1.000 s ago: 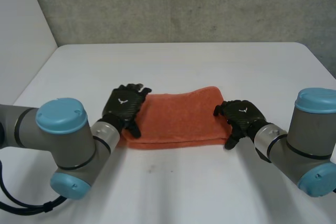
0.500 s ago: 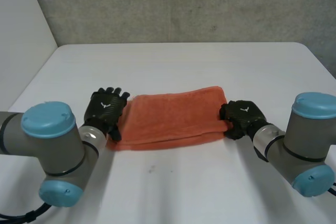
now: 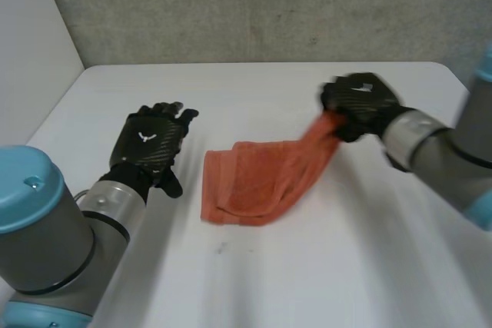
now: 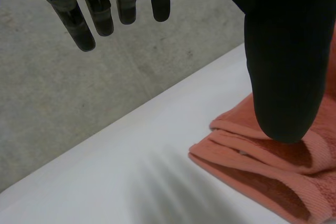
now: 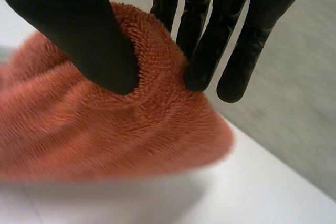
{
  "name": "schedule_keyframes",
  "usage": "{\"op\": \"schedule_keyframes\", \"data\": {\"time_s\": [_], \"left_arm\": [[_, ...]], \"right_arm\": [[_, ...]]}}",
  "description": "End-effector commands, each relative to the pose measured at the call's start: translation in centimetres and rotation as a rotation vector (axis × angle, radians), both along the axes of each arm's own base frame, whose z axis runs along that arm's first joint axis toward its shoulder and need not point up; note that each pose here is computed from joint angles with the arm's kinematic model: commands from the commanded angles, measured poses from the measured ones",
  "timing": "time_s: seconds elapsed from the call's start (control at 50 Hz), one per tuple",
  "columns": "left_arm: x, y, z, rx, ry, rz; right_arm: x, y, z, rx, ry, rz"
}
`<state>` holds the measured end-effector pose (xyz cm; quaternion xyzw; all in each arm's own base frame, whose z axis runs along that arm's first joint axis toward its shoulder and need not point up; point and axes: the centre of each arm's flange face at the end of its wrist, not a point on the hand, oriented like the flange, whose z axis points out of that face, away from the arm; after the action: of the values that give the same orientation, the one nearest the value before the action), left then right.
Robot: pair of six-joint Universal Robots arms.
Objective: Fold the laundry
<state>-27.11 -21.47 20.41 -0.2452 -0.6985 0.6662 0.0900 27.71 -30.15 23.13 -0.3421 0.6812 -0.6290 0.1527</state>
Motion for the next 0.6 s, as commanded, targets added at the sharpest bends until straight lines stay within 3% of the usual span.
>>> {"op": "schedule_keyframes", "data": {"time_s": [0.02, 0.1, 0.2, 0.32, 0.38, 0.48, 0.6], "left_arm": [[1.6, -0.8, 0.6, 0.002, 0.001, 0.066], [2.3, -1.6, 0.9, 0.004, 0.024, 0.102], [2.3, -2.1, 1.3, -0.005, 0.04, 0.107], [1.6, -3.7, 2.8, -0.061, 0.069, 0.101], [0.8, -4.8, 3.1, -0.079, 0.08, 0.09], [-0.9, -5.9, 3.1, -0.079, 0.101, 0.063], [-3.2, -5.0, 1.3, 0.038, 0.15, 0.001]], "right_arm": [[10.3, 5.8, -1.8, -0.015, -0.008, 0.369], [13.1, 8.4, -6.8, 0.06, 0.059, 0.478], [13.1, 8.6, -10.0, 0.122, 0.125, 0.448], [11.9, 6.3, -4.7, 0.022, 0.102, 0.207], [9.8, 5.5, -0.4, 0.03, -0.025, 0.088], [7.6, 3.8, 0.6, 0.118, -0.136, 0.019], [7.5, 3.5, -1.4, 0.201, -0.135, 0.038]]}}
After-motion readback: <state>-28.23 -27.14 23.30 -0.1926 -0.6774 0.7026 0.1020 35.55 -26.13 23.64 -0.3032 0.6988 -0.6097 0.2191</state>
